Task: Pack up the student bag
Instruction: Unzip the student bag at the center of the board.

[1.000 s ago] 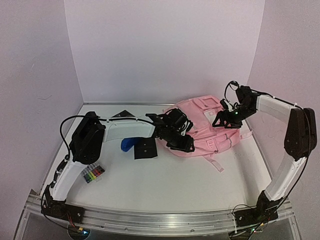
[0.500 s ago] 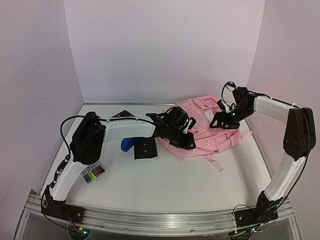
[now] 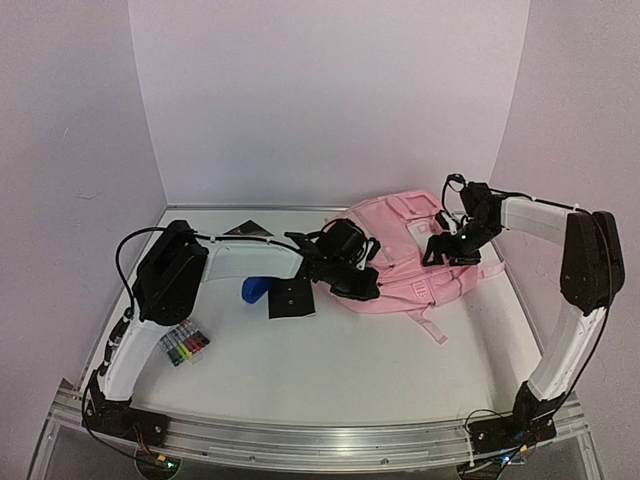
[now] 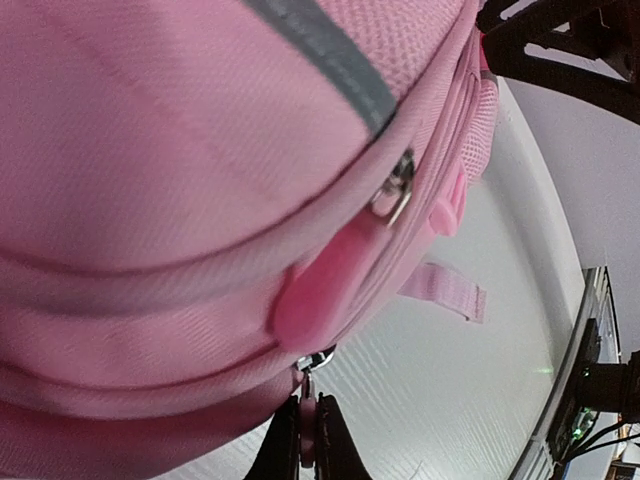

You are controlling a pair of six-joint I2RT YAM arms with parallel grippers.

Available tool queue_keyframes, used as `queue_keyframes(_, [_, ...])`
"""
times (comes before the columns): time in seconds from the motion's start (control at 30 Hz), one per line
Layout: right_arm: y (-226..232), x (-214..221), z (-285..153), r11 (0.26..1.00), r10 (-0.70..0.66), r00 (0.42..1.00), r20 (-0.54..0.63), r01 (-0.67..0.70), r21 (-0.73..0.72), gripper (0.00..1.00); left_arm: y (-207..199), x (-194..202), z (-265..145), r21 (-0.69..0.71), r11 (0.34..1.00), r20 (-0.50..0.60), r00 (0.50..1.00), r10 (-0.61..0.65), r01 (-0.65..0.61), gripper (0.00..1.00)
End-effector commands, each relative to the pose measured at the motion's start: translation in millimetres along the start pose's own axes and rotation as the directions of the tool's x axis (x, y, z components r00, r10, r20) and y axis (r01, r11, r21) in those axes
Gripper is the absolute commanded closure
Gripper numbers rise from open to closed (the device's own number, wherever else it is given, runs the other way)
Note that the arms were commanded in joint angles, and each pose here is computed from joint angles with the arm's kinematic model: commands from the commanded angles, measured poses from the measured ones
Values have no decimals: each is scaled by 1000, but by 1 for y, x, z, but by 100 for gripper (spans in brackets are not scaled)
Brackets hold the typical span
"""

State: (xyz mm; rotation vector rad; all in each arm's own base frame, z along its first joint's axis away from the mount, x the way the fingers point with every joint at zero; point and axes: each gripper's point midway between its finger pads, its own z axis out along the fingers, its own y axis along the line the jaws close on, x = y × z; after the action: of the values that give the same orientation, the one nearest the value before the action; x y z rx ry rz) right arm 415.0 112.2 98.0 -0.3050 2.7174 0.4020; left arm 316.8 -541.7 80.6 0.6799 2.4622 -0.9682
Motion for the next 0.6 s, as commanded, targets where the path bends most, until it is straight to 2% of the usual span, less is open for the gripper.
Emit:
queue_keyframes(0.0, [-37, 2, 11, 992, 22, 1000, -23, -19, 126, 9, 0, -13, -50, -40, 999, 49, 999, 0, 2, 100])
queue_keyframes(0.2, [-65, -2, 17, 985, 36, 999, -31, -30, 171, 8, 15, -1, -71, -84, 996, 11, 1000, 27, -26, 100])
queue_keyframes(0.37, [-86, -20, 20, 988, 42, 999, -7, -40, 148, 8, 29, -6, -91, -35, 999, 23, 999, 24, -23, 100])
queue_keyframes(0.43, [-78, -31, 11, 995, -10, 1000, 20, 8, 97, 9, 17, -6, -88, 14, 998, 0, 998, 69, -69, 100])
queue_keyframes(0.57, [-35, -39, -27, 980, -183, 977, 112, 190, -51, 11, -26, -10, -73, 174, 979, -32, 993, 113, -106, 100])
